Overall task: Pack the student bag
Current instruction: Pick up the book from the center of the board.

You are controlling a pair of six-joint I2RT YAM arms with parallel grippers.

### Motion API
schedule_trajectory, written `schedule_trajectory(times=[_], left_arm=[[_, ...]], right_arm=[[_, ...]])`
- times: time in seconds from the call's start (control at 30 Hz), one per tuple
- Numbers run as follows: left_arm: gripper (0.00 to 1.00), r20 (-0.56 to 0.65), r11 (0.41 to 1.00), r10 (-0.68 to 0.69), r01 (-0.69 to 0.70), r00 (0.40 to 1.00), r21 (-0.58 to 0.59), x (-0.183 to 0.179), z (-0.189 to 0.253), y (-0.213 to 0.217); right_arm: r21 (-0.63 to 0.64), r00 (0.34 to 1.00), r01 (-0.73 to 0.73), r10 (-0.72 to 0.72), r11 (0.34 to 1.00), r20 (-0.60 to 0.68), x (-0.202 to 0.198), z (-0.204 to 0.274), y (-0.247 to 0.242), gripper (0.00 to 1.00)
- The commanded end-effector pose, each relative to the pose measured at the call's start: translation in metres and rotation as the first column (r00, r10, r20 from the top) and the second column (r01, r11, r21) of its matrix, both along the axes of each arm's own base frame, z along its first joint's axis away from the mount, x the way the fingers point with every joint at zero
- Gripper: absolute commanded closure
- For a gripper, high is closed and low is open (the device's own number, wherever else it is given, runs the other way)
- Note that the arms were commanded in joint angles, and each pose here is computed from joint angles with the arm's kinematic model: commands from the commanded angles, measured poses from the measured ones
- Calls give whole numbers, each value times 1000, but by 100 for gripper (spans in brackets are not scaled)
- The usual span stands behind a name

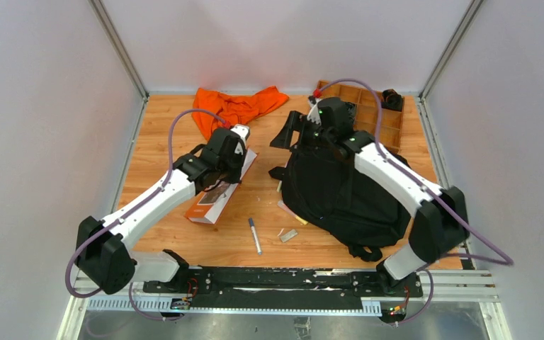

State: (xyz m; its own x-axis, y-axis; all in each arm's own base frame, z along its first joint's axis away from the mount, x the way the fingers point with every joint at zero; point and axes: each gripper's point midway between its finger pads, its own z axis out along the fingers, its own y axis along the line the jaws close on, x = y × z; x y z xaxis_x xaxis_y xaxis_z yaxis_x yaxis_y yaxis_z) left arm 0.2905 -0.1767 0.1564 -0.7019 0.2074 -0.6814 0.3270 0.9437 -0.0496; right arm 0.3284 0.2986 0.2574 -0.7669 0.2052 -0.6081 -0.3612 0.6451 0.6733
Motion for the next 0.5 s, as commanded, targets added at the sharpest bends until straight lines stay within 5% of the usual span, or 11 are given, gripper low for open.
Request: schedule_trajectory(times=[0.0, 0.47], left_arm=[[100, 44, 995, -66, 70, 997, -78, -6, 13, -12], [100, 23, 991, -88, 90, 996, -101, -15, 9, -14]], right_arm=[[99, 987, -20, 36, 995, -157, 6, -13, 40, 10], [113, 896, -25, 72, 993, -439, 14, -71, 93, 1]])
